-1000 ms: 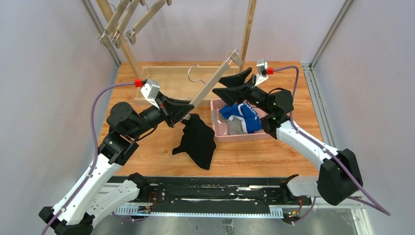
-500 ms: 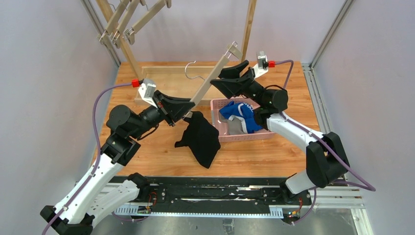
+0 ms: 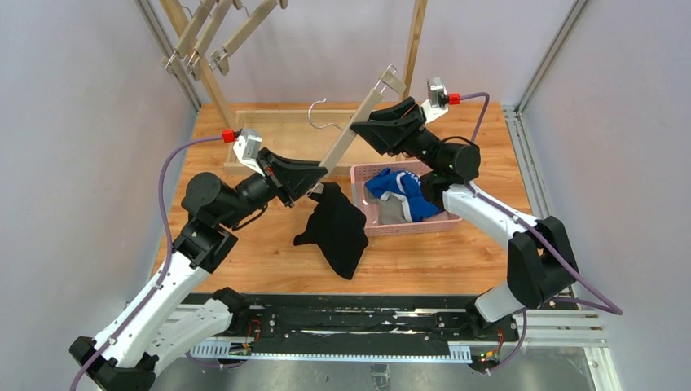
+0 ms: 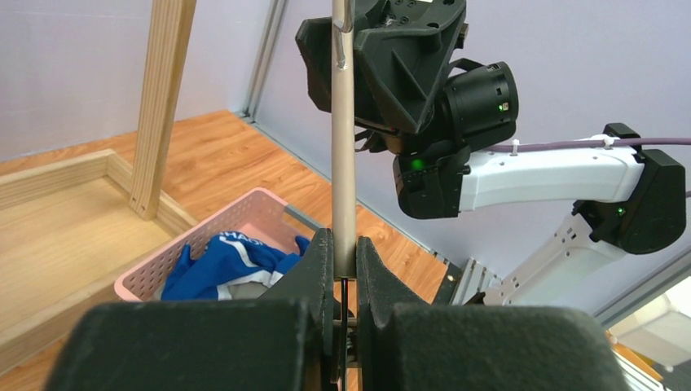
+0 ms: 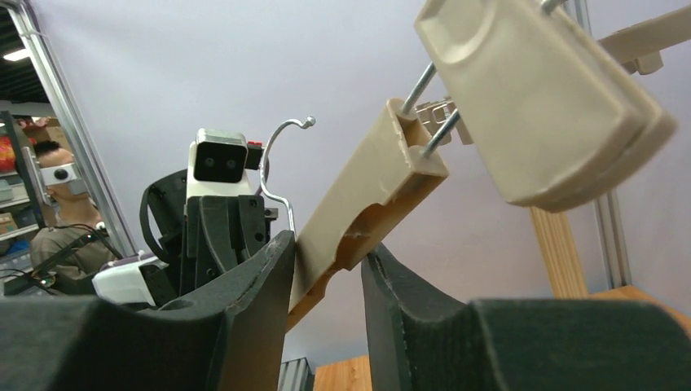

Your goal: Remove the underwear clipped to the hanger

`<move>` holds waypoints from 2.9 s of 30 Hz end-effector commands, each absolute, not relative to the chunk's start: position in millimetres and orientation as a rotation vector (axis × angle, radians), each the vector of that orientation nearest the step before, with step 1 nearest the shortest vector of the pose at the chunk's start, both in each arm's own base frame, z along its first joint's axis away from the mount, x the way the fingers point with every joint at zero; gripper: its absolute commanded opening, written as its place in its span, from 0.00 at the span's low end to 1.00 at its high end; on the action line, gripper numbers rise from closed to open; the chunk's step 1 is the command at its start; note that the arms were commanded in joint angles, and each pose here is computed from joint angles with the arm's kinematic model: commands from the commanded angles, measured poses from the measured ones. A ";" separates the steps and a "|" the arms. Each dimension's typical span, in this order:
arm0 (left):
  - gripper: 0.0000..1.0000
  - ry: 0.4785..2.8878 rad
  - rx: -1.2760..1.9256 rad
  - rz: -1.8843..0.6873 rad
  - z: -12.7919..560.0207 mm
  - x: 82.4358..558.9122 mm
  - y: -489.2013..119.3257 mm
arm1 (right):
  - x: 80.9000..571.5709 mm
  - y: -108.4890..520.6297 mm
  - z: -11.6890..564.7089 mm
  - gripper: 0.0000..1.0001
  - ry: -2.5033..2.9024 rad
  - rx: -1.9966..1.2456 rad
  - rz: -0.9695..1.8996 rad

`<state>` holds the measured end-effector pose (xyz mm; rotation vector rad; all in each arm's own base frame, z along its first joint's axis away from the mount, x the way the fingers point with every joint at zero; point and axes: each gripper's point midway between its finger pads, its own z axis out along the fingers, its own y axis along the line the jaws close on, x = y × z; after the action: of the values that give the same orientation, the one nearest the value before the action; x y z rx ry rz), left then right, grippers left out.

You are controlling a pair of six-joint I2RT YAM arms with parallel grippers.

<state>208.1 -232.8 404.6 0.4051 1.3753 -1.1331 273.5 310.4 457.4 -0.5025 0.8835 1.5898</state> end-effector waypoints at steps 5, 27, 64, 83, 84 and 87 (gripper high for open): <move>0.00 1.292 0.403 -1.155 421.5 207.0 -234.4 | 260.5 314.7 474.1 0.05 0.821 -0.556 1.652; 0.55 1.358 0.329 -1.083 400.7 219.2 -224.8 | 245.0 314.8 470.4 0.01 0.875 -0.640 1.543; 0.11 1.294 0.390 -1.075 364.9 217.5 -229.1 | 227.3 305.4 483.4 0.01 0.832 -0.636 1.591; 0.63 1.194 0.419 -1.061 399.7 209.6 -225.2 | 219.3 304.9 488.2 0.01 0.811 -0.660 1.626; 0.63 1.195 0.432 -1.070 401.9 210.4 -228.6 | 219.0 304.6 488.4 0.00 0.811 -0.660 1.626; 0.62 1.200 0.461 -1.102 403.1 212.1 -237.3 | 218.5 304.2 489.7 0.01 0.807 -0.659 1.626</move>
<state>217.3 -230.1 377.5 0.4077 1.2804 -1.0728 238.3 311.8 469.3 -0.6185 0.9061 1.6221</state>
